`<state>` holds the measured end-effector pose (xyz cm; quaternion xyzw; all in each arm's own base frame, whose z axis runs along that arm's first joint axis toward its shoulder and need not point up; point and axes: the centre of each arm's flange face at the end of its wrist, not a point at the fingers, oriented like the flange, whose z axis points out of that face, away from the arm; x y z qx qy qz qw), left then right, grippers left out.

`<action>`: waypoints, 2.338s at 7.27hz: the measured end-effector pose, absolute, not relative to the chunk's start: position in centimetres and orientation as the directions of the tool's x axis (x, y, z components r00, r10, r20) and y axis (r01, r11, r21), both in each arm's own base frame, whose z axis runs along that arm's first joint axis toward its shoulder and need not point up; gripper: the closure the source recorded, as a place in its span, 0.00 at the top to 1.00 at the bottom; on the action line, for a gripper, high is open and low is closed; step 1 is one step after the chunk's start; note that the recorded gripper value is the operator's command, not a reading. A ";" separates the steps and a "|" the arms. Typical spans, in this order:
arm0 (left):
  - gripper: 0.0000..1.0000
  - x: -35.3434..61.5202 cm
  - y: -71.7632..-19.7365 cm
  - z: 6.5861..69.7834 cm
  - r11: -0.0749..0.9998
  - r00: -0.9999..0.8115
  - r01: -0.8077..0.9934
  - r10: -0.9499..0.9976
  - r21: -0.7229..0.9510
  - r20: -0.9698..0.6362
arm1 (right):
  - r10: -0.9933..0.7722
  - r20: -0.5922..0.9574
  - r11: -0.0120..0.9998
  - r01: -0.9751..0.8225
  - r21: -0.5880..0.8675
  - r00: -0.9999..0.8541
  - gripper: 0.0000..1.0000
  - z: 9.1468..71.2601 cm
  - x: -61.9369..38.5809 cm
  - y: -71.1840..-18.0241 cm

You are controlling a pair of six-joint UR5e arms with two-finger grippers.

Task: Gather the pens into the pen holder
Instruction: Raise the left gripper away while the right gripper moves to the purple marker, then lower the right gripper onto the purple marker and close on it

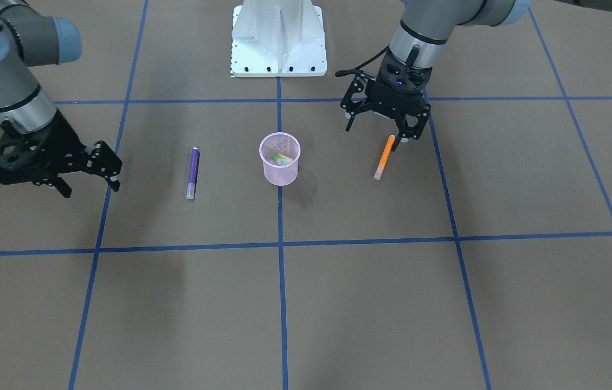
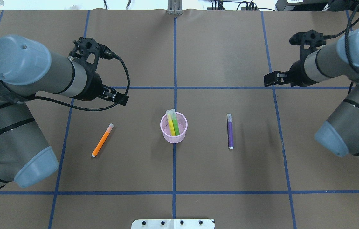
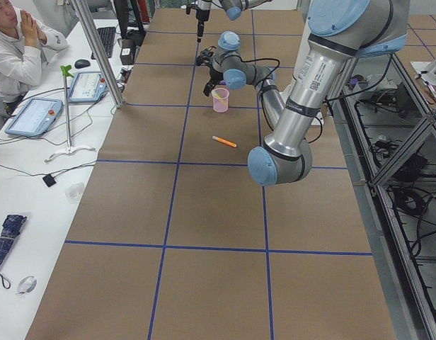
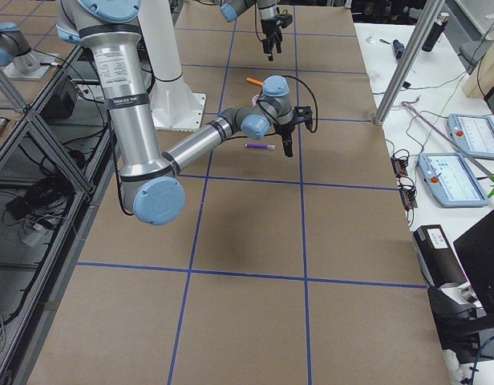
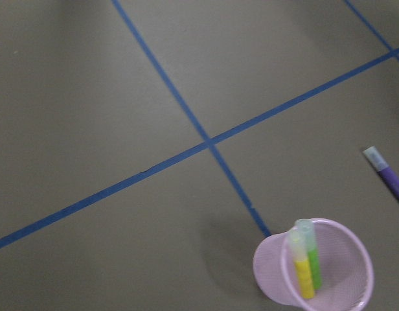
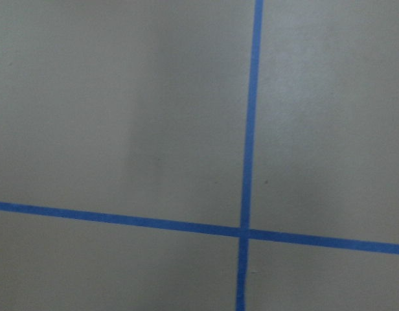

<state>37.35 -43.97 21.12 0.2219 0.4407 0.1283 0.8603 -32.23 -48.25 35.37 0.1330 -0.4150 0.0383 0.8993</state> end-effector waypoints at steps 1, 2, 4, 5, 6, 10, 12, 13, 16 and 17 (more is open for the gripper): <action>1.00 36.7 -44.3 21.9 0.874 0.591 -0.022 0.402 0.485 -0.700 | 0.000 0.743 0.963 -0.199 0.179 0.669 0.99 34.1 -35.8 -46.9; 1.00 36.4 -44.4 22.0 0.876 0.594 -0.019 0.398 0.483 -0.699 | 0.036 0.727 0.965 -0.212 0.152 0.686 0.99 32.8 -38.4 -46.0; 1.00 36.2 -44.4 21.9 0.875 0.593 -0.015 0.398 0.484 -0.700 | 0.093 0.715 0.967 -0.234 0.101 0.693 0.99 31.5 -43.0 -44.2; 1.00 36.1 -44.4 21.9 0.874 0.593 -0.014 0.398 0.485 -0.700 | 0.105 0.711 0.967 -0.239 0.092 0.696 0.96 31.4 -44.9 -43.3; 1.00 36.1 -44.4 21.8 0.874 0.592 -0.013 0.399 0.487 -0.700 | 0.105 0.704 0.967 -0.239 0.094 0.703 0.88 31.6 -46.4 -42.6; 1.00 36.0 -44.2 21.5 0.874 0.588 -0.004 0.395 0.485 -0.706 | 0.093 0.689 0.971 -0.220 0.099 0.719 0.61 32.5 -48.5 -40.8; 1.00 36.0 -44.1 21.4 0.876 0.587 0.001 0.390 0.482 -0.709 | 0.095 0.668 0.974 -0.207 0.091 0.738 0.60 34.0 -49.4 -40.7; 1.00 35.9 -44.1 21.4 0.876 0.587 0.002 0.390 0.482 -0.710 | 0.094 0.661 0.976 -0.200 0.088 0.745 0.60 34.5 -49.8 -40.6; 1.00 35.9 -44.1 21.4 0.876 0.588 0.002 0.389 0.482 -0.710 | 0.080 0.658 0.979 -0.182 0.088 0.749 0.36 34.5 -50.8 -39.8; 1.00 35.9 -44.1 21.4 0.876 0.588 0.002 0.389 0.482 -0.709 | 0.076 0.658 0.980 -0.177 0.089 0.749 0.35 34.5 -50.8 -39.8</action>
